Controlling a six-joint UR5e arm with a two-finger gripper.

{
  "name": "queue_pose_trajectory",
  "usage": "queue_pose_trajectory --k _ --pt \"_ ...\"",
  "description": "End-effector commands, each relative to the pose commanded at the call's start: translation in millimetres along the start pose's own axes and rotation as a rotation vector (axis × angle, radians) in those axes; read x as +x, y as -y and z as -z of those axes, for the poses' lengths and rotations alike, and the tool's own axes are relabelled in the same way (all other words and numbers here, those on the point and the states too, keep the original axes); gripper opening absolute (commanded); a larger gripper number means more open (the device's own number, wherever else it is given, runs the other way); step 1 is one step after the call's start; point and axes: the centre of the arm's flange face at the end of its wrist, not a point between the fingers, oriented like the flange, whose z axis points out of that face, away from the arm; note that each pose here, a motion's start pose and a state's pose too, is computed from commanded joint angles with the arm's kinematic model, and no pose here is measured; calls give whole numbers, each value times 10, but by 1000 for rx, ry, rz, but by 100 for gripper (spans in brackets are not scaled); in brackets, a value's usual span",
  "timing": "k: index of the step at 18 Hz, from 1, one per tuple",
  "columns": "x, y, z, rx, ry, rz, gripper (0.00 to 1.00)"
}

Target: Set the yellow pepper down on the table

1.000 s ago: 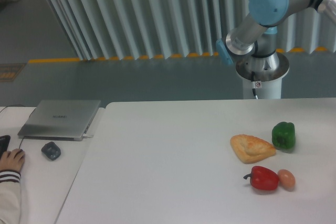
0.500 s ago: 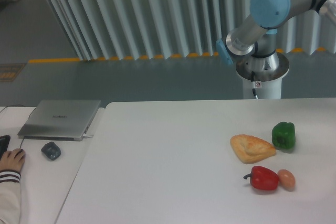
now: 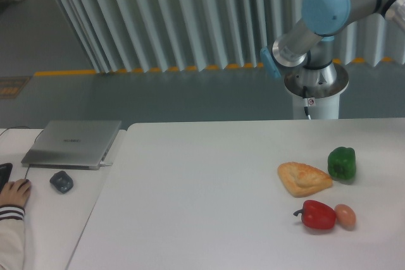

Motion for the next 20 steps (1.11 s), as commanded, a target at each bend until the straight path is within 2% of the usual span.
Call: queue_pose_trajectory --k 10,11,12,14,15,20 --pt "49 3 -61 -4 -13 -14 99" --pt "56 -1 -60 -4 -14 -15 90" --pt "68 7 -63 -4 -16 -16 75" --pt "59 8 -31 -2 -14 -16 71" --pt "59 -2 -21 2 -16 -16 66" --pt "-20 -36 123 63 -27 4 66"
